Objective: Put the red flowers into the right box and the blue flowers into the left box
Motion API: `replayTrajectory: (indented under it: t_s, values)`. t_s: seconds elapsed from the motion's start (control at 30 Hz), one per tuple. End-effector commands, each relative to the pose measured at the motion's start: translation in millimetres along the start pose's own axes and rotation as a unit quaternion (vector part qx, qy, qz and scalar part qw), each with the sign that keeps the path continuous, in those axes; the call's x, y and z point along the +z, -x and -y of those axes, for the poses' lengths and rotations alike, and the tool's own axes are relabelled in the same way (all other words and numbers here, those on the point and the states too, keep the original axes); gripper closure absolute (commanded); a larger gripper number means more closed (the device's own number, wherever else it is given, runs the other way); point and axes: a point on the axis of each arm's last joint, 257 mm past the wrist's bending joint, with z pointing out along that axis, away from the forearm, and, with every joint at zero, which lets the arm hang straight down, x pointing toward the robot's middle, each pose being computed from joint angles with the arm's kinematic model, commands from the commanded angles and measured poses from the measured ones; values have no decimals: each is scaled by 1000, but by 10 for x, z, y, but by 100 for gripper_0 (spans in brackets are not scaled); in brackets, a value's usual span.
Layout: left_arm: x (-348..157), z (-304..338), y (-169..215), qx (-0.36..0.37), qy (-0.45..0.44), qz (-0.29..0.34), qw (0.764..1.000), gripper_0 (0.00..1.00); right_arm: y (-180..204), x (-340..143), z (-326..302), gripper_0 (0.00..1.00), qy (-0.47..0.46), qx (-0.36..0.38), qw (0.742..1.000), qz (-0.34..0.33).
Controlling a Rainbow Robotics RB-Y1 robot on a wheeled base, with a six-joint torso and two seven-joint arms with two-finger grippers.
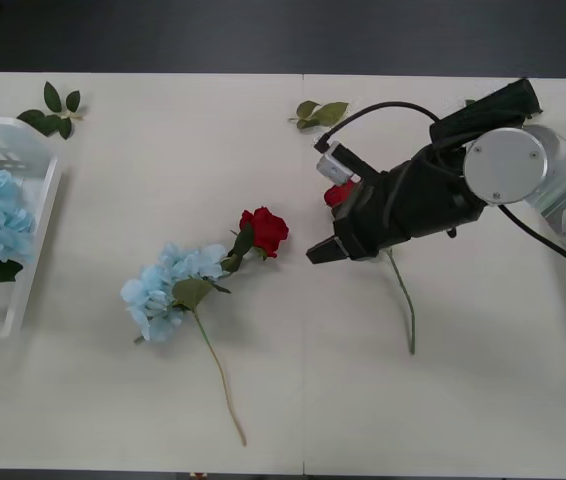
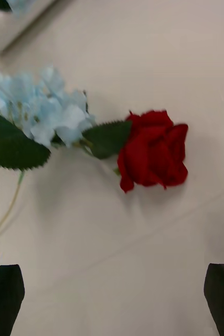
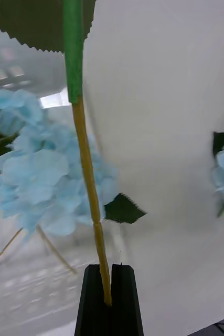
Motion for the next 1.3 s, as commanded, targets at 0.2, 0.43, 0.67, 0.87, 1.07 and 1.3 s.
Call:
replayTrajectory:
  t_s: [0.2, 0.43, 0.67, 0.87, 1.07, 1.3]
  values:
    - [-66, -705, -62, -53, 142, -43, 988, 100, -350, -280, 576, 0, -119, 24, 987, -109]
    - [15, -1304, -180, -73, 204, -80, 973, 100, -663, -458, 965, 0, -191, 28, 967, -164]
    - [164, -1636, -311, -59, 245, -121, 960, 100, -792, -342, 1090, 0, -208, 39, 961, -179]
    - [349, -1691, -367, -45, 250, -134, 958, 100, -862, -206, 1113, 0, -219, 22, 957, -188]
    - [404, -1648, -350, -42, 241, -127, 961, 26, -871, -84, 1082, 0, -221, 20, 957, -188]
    - [495, -1427, -267, -16, 188, -117, 975, 0, -890, 62, 1092, 0, -218, 30, 958, -183]
